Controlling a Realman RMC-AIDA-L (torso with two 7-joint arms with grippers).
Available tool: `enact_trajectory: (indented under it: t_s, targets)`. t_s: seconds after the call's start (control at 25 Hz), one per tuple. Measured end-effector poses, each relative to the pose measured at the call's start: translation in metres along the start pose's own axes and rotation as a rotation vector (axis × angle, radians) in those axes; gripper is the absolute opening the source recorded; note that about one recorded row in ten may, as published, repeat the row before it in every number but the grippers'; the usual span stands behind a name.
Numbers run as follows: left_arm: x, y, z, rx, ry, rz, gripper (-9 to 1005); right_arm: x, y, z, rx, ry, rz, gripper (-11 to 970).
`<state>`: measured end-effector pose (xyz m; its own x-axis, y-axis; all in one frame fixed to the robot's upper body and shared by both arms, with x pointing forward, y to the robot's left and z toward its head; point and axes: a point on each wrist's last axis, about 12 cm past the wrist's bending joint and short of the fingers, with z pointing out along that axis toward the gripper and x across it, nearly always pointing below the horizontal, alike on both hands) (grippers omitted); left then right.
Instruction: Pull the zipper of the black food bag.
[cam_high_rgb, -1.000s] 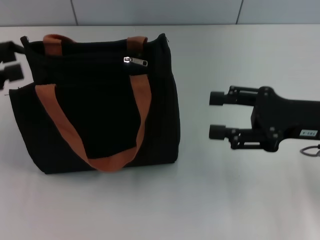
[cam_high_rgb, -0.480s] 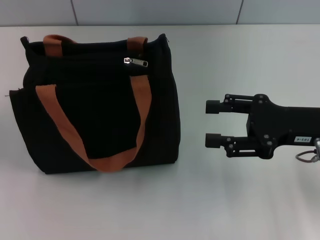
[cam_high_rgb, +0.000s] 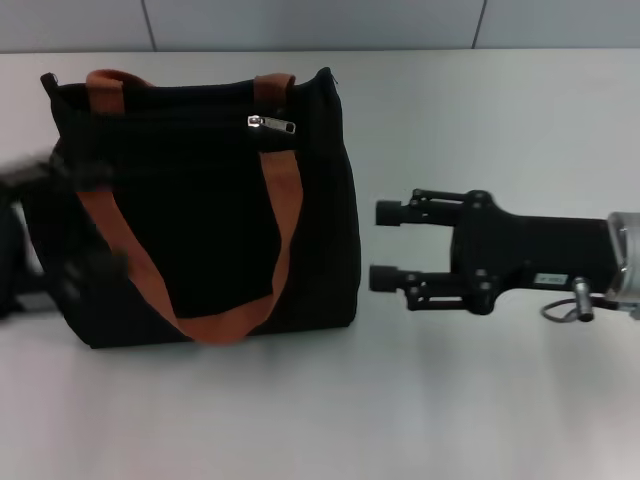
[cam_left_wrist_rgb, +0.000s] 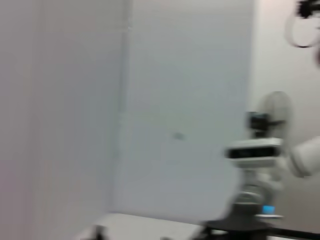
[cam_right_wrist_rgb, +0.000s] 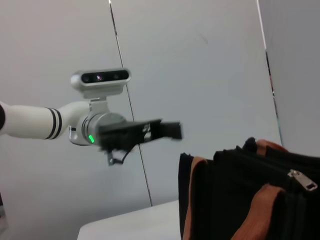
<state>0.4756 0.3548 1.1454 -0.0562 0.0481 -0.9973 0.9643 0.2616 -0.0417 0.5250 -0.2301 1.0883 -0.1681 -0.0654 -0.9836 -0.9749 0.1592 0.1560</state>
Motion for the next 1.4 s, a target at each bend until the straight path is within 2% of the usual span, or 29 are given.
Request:
enact_trajectory:
  t_s: [0.12, 0.24, 0.4, 0.44, 0.6, 0.92, 1.4]
  targets:
    - [0.018, -0.009, 0.022, 0.117, 0.025, -0.046, 805, 0.002, 0.002, 0.004, -0.020, 0.004, -0.023, 806]
    - [0.031, -0.017, 0.034, 0.189, 0.062, -0.087, 805, 0.003, 0.010, 0.007, -0.094, 0.001, -0.044, 815]
    - [0.043, -0.025, 0.041, 0.209, 0.065, -0.108, 805, 0.010, 0.021, 0.009, -0.159, 0.012, -0.068, 826]
    - [0.052, -0.029, 0.043, 0.199, 0.055, -0.103, 805, 0.014, 0.024, 0.010, -0.159, 0.012, -0.076, 829]
    - [0.063, -0.033, 0.044, 0.167, 0.060, -0.089, 805, 0.025, 0.029, 0.012, -0.148, 0.003, -0.083, 824]
    - [0.066, -0.032, 0.046, 0.153, 0.077, -0.090, 805, 0.033, 0.033, 0.011, -0.124, 0.000, -0.091, 822]
    - [0.068, -0.033, 0.046, 0.156, 0.082, -0.093, 805, 0.034, 0.033, 0.012, -0.120, 0.001, -0.095, 823]
